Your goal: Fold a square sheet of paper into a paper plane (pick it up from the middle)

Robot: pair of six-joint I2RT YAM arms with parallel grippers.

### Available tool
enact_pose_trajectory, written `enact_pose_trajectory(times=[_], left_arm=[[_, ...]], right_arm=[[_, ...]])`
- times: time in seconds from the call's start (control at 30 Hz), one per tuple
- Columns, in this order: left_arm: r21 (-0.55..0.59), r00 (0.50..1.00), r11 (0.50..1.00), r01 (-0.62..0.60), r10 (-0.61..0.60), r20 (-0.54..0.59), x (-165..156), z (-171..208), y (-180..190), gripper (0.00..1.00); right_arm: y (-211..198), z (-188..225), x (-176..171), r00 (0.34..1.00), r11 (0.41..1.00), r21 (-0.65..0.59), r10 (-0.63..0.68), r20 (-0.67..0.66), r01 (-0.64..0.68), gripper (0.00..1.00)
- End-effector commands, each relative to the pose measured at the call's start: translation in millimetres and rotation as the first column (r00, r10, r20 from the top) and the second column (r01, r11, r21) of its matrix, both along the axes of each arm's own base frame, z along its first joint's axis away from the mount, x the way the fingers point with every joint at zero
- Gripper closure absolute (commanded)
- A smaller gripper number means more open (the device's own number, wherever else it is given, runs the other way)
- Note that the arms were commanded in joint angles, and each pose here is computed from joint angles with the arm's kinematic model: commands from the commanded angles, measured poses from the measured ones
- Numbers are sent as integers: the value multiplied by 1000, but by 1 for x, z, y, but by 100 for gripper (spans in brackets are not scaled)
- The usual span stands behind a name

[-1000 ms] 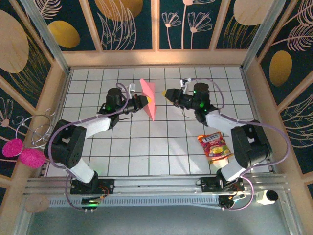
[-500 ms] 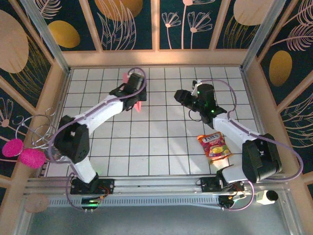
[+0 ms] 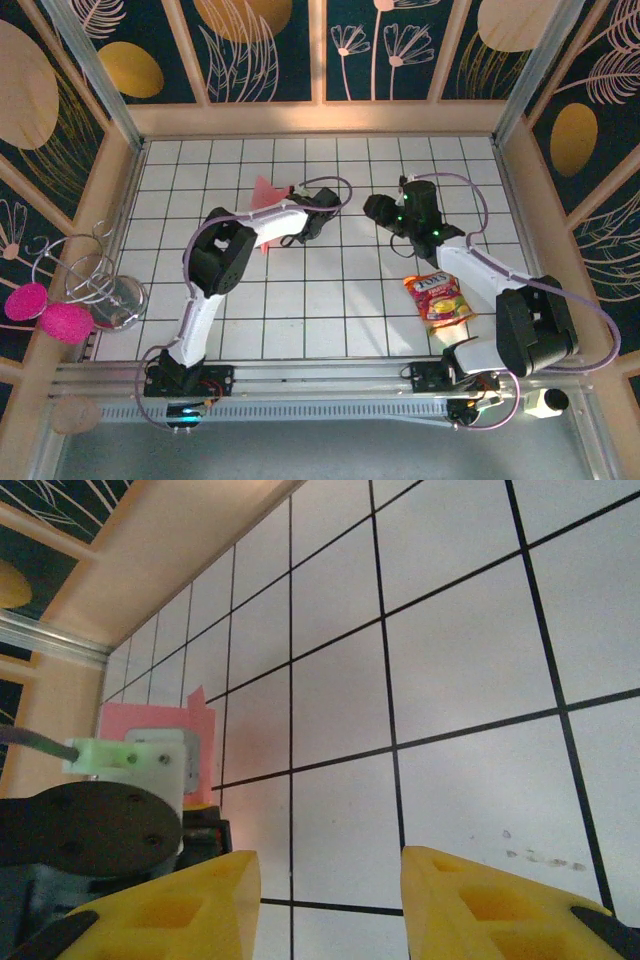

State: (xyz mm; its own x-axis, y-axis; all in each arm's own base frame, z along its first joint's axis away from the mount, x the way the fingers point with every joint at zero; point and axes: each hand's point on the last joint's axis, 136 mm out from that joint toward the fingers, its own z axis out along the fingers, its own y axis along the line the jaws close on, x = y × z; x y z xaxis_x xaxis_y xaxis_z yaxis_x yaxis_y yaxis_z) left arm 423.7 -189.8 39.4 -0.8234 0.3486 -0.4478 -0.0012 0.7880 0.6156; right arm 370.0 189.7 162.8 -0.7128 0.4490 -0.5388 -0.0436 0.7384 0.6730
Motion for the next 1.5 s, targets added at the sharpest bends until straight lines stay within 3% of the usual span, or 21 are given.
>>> enact_pose_trajectory(times=[0.0,0.27,0.47,0.6,0.77,0.93,1.03,1.17,1.47], left_arm=[[116,1000,993,8,-7,-9,-1,-3,3,98],[65,999,998,16,-13,-48,-5,-24,-12,86],[-156,996,988,16,-29,-80,-10,-24,-38,76],[-352,995,936,10,-44,-89,-15,-12,-63,69],[-596,994,803,13,-75,-80,-27,16,-95,62],[-851,980,524,33,-183,-75,-54,51,-140,56],[-899,979,433,69,-201,-21,-61,78,-145,51],[-897,988,428,108,-144,50,-55,97,-118,42],[-890,1000,456,-2,14,5,-37,63,-45,30]], right_arm=[[-6,-2,2,1000,1000,-14,-20,5,20,58],[-3,-9,3,1000,1000,-11,-12,-13,12,59],[-7,-8,5,999,999,-12,-33,-14,33,59],[-10,-9,6,999,999,-13,-47,-18,47,59],[-18,-11,7,996,996,-34,-85,-25,84,58],[-25,-10,8,993,992,-47,-119,-14,118,55],[-26,-8,8,992,991,-40,-129,-9,129,52],[-18,-9,8,996,996,-16,-90,-20,90,50],[-2,-20,8,998,999,40,-32,-52,34,48]])
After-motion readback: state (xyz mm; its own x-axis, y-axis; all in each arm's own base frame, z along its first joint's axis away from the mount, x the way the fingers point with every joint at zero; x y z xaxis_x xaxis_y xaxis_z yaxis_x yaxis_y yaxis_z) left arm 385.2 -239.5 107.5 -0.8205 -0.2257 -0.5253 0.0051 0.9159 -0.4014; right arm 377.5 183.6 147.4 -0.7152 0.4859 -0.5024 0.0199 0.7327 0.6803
